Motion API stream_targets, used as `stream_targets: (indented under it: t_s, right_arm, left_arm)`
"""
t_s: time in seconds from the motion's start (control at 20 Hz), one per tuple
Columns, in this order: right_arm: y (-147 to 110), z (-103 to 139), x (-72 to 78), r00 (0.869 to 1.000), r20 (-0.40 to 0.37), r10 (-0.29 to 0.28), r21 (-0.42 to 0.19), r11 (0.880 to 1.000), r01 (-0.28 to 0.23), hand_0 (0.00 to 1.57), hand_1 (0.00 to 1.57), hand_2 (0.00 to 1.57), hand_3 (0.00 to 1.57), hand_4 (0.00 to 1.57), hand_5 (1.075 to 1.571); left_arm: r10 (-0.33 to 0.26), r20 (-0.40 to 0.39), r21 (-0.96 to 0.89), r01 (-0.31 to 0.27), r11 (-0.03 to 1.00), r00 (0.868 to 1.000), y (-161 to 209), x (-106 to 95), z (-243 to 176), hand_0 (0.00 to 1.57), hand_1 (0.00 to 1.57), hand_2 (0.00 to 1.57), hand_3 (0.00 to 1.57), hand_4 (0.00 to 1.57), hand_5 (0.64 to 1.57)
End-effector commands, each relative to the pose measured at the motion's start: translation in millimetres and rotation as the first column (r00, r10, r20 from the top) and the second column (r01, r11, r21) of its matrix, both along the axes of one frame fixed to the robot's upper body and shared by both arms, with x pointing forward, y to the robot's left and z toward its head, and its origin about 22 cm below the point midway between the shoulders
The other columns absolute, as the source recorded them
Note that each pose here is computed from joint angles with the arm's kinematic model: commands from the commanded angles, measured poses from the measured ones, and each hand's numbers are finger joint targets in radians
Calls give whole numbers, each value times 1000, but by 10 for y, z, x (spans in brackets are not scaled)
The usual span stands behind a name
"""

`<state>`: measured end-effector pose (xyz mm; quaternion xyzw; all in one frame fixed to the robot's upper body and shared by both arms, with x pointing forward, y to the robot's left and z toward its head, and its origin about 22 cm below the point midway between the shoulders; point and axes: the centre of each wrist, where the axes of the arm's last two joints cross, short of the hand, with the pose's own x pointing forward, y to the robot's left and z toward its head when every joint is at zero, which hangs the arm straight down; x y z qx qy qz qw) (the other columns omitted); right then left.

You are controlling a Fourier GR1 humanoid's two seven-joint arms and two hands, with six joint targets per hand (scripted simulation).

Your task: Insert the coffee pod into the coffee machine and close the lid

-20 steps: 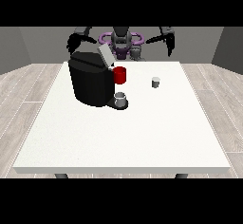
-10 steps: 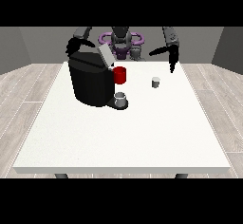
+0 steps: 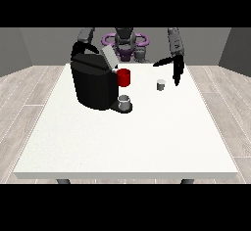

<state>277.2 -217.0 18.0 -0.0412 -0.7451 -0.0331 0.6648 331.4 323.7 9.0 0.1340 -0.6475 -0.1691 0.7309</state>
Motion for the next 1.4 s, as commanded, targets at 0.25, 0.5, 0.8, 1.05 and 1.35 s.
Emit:
stream_targets:
  t_s: [0.25, 0.5, 0.8, 1.05, 1.35]
  right_arm:
    - [111, -62, 61, 999, -51, -4, -41, 999, 2, 0, 0, 0, 0, 424, 1571]
    - [-145, -150, 149, 998, -57, -20, -43, 999, 18, 0, 0, 0, 0, 392, 1571]
    - [76, -93, 89, 998, -59, 12, -19, 1000, -13, 0, 0, 0, 0, 465, 1571]
    - [-15, -1, 280, 1000, -22, -13, -42, 999, 12, 0, 0, 0, 0, 520, 1571]
    - [42, -122, 82, 999, -22, 26, -21, 999, -26, 0, 0, 0, 0, 513, 1571]
  left_arm:
    - [-45, -42, 137, 50, 989, 998, 82, 133, -97, 0, 0, 459, 0, 0, 1571]
    - [3, -86, 178, 13, 984, 996, -27, 211, -132, 695, 695, 778, 429, 0, 1571]
    - [-22, -123, 320, 60, 945, 992, 237, 87, -273, 580, 580, 719, 472, 0, 1571]
    - [-36, -41, 404, 49, 913, 999, -72, 373, -40, 608, 608, 745, 483, 0, 1571]
    - [19, 42, 433, -35, 901, 999, 82, 300, -208, 686, 686, 849, 651, 288, 1571]
